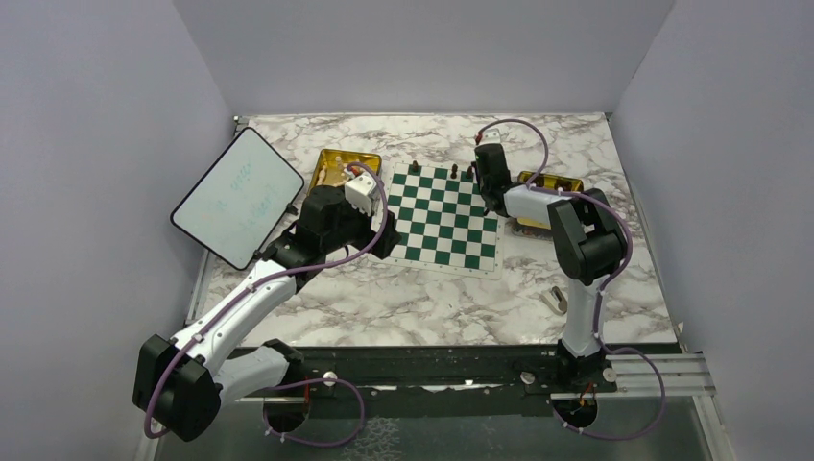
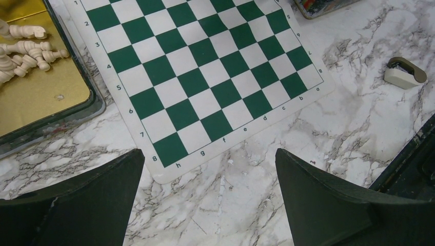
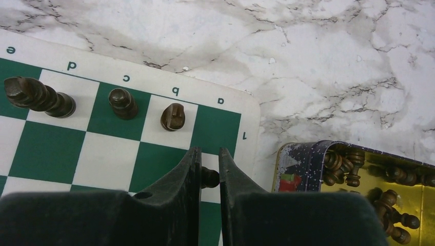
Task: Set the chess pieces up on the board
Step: Place the chess piece on the chessboard.
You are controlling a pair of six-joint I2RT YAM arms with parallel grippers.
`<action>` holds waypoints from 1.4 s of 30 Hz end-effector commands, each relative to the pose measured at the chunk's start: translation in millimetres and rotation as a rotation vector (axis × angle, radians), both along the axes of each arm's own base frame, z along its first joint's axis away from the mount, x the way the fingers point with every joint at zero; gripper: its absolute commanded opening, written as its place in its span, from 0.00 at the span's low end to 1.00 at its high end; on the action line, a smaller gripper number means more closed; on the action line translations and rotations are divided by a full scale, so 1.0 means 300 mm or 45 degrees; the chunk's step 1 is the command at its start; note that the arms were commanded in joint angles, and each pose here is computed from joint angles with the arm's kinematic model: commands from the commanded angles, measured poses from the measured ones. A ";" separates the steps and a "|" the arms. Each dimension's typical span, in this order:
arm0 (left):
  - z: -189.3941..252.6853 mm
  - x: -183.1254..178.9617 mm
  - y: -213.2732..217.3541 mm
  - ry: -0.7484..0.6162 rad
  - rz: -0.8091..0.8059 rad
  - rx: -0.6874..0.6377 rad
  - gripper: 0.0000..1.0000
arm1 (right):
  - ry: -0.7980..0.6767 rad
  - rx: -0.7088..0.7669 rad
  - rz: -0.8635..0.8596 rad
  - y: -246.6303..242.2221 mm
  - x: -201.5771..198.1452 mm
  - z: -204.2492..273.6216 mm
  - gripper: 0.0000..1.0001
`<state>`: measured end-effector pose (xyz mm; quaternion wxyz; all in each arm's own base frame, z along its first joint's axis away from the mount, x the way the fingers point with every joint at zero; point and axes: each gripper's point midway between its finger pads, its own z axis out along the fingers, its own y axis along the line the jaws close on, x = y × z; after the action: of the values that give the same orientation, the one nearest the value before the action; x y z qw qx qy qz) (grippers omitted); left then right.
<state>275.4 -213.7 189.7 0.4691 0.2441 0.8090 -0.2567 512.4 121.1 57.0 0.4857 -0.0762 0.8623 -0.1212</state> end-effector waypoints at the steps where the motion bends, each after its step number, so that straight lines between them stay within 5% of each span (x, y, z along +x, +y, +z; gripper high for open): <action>1: 0.019 0.006 0.004 -0.038 0.014 -0.012 0.99 | -0.009 0.082 0.010 0.034 -0.013 0.005 0.10; 11: 0.024 0.000 0.002 -0.039 0.007 -0.022 0.99 | -0.040 0.097 -0.146 0.019 -0.042 -0.007 0.11; 28: 0.030 -0.004 0.002 -0.046 0.006 -0.026 0.99 | 0.035 0.101 -0.132 0.038 -0.073 -0.028 0.29; 42: 0.029 -0.003 0.002 -0.046 0.006 -0.025 0.99 | 0.060 0.137 -0.109 0.055 -0.085 0.006 0.20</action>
<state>273.9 -212.9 192.1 0.4726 0.2439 0.8066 -0.2579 486.1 130.2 39.0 0.4553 -0.0205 0.8830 -0.1119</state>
